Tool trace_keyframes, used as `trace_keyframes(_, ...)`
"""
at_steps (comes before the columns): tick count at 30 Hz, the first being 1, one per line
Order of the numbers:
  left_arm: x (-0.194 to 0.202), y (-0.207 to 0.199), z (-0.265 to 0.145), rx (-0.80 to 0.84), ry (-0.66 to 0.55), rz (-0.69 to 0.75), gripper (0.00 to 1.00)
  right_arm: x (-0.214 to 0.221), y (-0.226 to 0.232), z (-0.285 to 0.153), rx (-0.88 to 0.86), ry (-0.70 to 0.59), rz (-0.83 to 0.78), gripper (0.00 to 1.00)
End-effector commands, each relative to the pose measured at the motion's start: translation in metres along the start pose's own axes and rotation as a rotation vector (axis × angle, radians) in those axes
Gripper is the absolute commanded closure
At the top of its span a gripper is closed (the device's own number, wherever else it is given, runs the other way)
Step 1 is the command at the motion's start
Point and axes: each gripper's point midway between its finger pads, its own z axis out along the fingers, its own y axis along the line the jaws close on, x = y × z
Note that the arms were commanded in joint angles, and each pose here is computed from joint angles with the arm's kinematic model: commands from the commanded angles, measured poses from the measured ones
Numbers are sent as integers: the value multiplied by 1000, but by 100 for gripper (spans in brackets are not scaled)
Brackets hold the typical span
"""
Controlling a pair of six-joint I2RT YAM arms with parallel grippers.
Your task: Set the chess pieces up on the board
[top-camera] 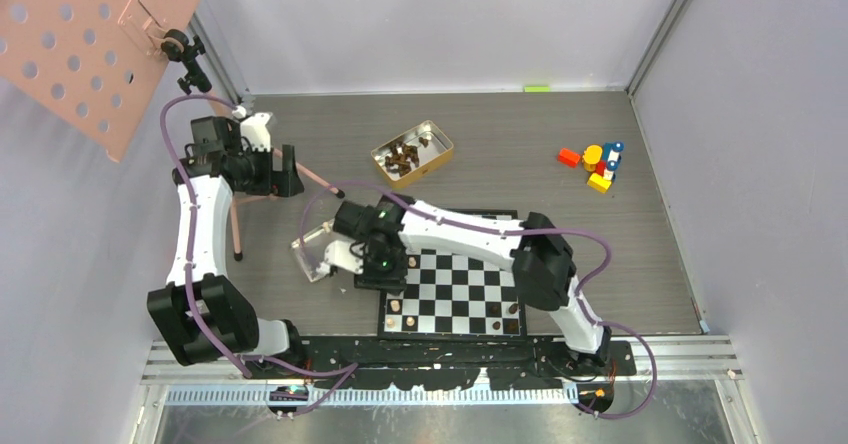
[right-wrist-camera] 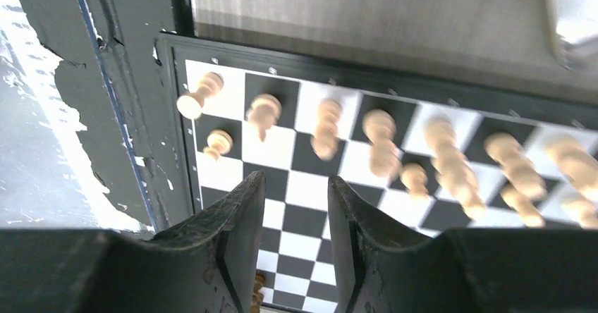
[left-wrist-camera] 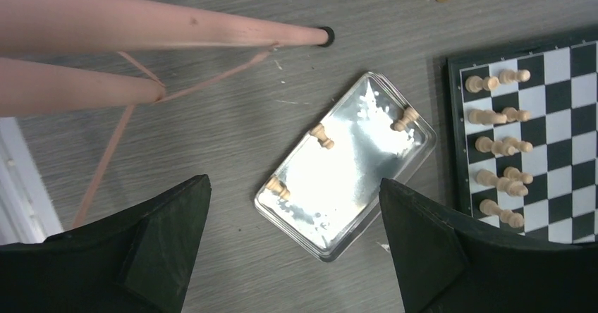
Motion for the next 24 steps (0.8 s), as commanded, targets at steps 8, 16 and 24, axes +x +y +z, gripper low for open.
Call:
trace_keyframes(8,49,-39,32,259,102,130,6,21,-60,-122,119,-306,201,56)
trace_keyframes(16,65,-77,80,327,92,446,12,90,-102,-135,144,-378,418,57)
trace_keyframes(24,81,-105,122,423,121,667,25,158,-110,-134,189,-411,587,58)
